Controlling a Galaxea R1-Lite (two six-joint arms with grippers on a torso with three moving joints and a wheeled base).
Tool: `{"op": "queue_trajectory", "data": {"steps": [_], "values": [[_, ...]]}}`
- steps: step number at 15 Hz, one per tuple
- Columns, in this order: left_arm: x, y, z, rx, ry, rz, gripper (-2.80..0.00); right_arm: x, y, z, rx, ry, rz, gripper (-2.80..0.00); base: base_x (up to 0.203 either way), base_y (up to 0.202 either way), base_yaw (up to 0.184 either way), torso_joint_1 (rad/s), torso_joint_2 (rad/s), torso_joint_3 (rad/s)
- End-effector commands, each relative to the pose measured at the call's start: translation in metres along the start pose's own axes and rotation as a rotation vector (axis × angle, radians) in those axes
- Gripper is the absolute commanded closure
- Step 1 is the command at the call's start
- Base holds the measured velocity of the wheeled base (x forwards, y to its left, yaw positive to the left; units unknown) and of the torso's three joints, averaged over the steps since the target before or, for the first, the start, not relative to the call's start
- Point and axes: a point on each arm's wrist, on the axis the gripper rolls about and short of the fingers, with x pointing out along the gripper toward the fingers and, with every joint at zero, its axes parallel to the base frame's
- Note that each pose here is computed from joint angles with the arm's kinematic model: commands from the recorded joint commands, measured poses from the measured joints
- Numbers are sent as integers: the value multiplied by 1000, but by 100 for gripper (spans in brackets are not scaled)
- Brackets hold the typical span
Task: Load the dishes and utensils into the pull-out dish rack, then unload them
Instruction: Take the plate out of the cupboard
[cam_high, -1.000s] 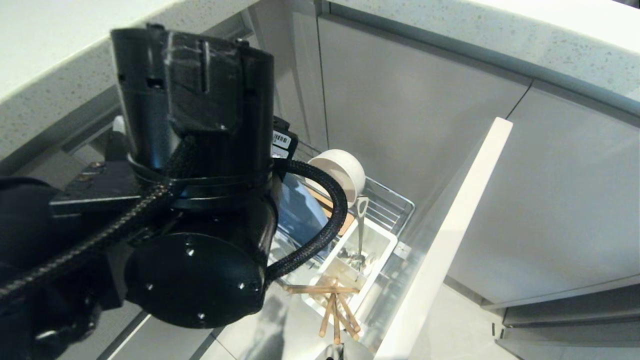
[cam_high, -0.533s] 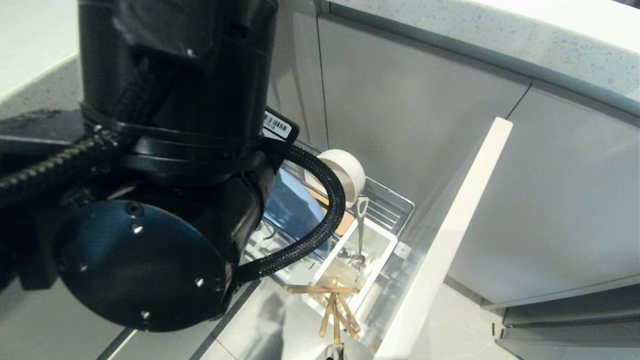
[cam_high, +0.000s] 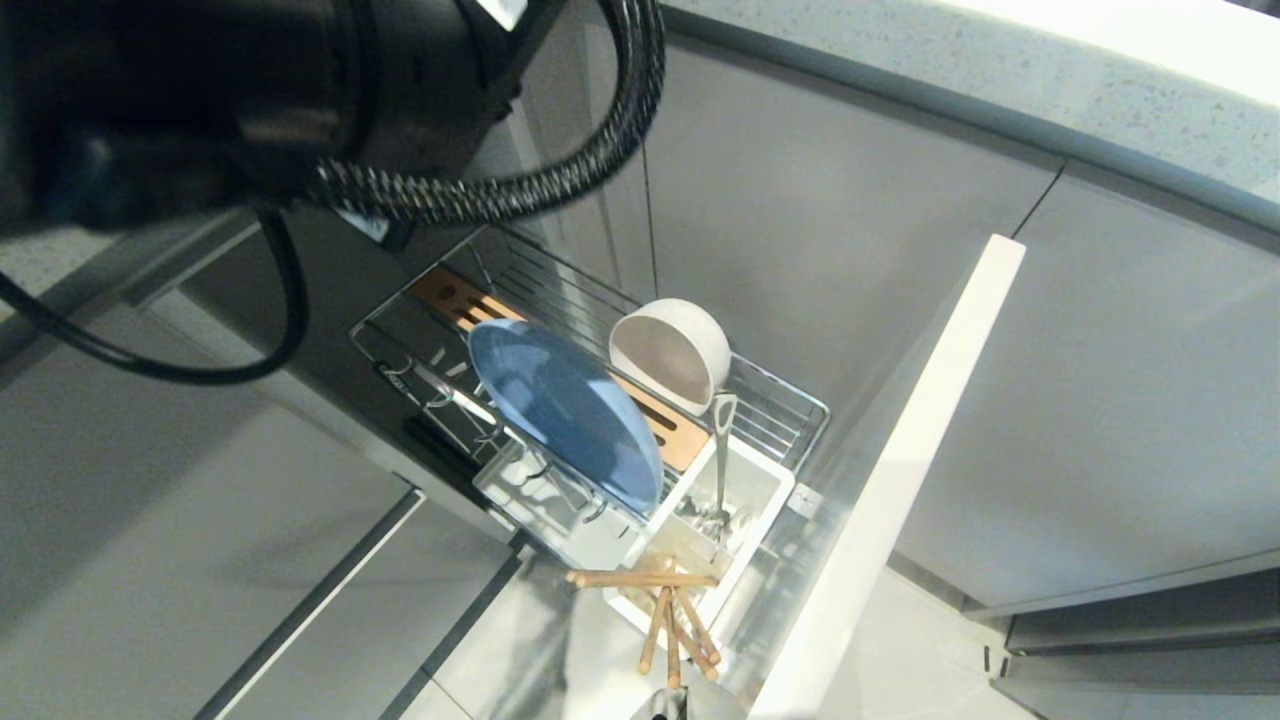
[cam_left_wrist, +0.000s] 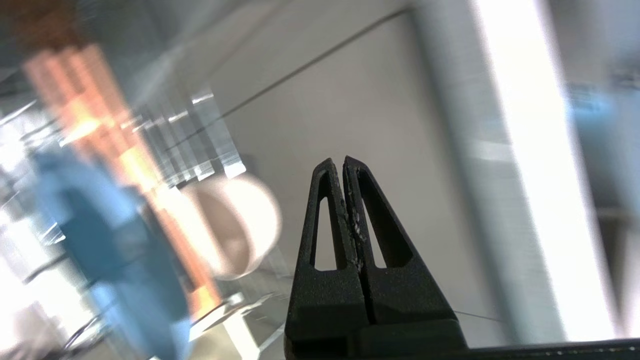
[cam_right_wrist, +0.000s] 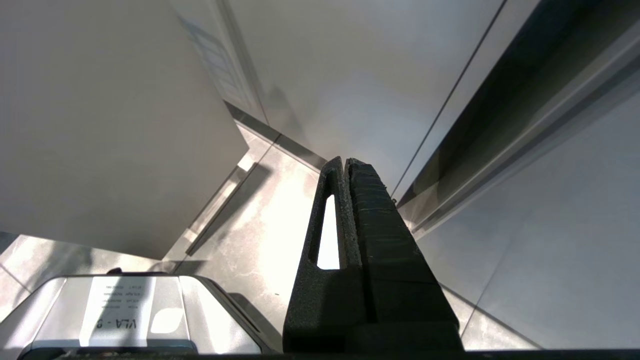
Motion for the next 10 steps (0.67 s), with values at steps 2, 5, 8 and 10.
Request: {"op": "queue_trajectory", "data": {"steps": [2, 5, 8, 10], "values": [[-8, -18, 37, 6, -21, -91, 0, 0, 0, 0, 0, 0, 0, 0, 0, 0, 0, 0, 0, 0], [-11, -25, 64, 103, -52, -163, 0, 0, 0, 0, 0, 1, 0, 0, 0, 0, 0, 0, 0, 0], [-6, -15, 85, 145, -90, -174, 0, 0, 0, 0, 0, 1, 0, 0, 0, 0, 0, 0, 0, 0], [-5, -8, 99, 141, -110, -183, 0, 0, 0, 0, 0, 1, 1, 0, 0, 0, 0, 0, 0, 0]]}}
